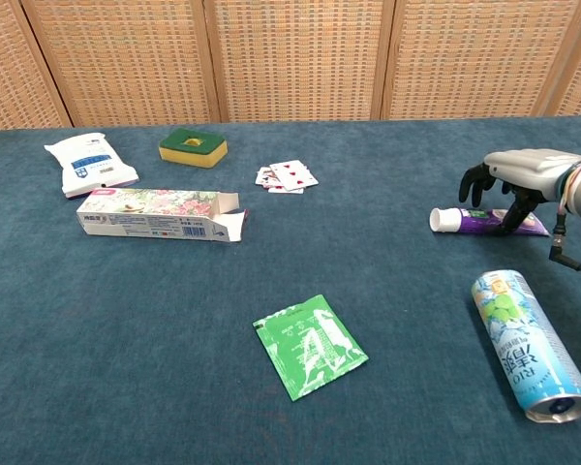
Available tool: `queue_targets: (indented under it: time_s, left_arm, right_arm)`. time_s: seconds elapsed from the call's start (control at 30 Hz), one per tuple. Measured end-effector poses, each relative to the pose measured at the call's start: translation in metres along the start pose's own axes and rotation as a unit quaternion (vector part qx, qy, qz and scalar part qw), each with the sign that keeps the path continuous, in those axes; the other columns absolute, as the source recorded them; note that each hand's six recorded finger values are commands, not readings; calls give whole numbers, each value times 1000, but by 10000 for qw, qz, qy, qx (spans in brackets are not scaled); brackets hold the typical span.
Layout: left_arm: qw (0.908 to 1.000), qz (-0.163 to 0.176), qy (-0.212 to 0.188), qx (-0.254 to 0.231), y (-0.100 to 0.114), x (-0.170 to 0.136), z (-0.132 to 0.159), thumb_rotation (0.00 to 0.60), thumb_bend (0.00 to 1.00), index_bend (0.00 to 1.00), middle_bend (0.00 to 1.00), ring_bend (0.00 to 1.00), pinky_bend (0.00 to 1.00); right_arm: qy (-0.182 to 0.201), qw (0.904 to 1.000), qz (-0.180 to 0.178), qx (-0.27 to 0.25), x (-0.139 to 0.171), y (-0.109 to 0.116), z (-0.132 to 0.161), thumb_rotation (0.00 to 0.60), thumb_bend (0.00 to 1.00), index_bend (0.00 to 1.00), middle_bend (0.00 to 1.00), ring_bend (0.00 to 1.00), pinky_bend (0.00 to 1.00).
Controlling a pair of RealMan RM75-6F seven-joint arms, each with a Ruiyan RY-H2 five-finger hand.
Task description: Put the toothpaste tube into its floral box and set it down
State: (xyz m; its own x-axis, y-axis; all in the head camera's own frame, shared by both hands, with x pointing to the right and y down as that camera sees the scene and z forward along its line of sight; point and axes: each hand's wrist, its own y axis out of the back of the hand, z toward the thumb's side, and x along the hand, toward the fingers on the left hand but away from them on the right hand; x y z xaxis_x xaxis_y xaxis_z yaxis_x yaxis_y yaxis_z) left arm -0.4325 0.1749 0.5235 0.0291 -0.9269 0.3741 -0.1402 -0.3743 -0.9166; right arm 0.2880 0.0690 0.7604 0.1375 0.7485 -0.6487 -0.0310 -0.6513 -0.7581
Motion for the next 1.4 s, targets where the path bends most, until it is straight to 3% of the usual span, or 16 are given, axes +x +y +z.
queue_targets:
  time_s: [0.37,0.53,0.6,1.0,1.23,1.4]
  left_arm:
    - [10000,-26,-11,-33,0,0,0,600,209,0,0,0,0]
    - [10000,-36,-8,-91,1,0,-1,600,209,0,0,0,0]
    - [9999,-29,-7,-102,2,0,-1,600,210,0,0,0,0]
    - [9999,-97,-79,-77,-1,5,2,600,210,0,0,0,0]
    - [9984,-90,-552,77,0,42,14,600,209,0,0,0,0]
    - [9924,-358,-1131,332,-10,81,28,600,209,0,0,0,0]
  right_arm:
    - [-57,9999,105,87,-4,-9,-3,600,385,363,393,248,265]
    - [-83,9998,116,138,-5,-12,-5,600,509,561,542,364,372]
    - [-87,9999,121,81,-4,-13,-6,600,525,597,576,397,404]
    - [228,9991,-350,17,16,13,-11,600,527,606,585,408,407]
    - [410,9968,-659,174,37,40,-15,600,528,606,586,409,407]
    - [521,9945,-822,380,55,55,-14,600,527,605,586,409,407]
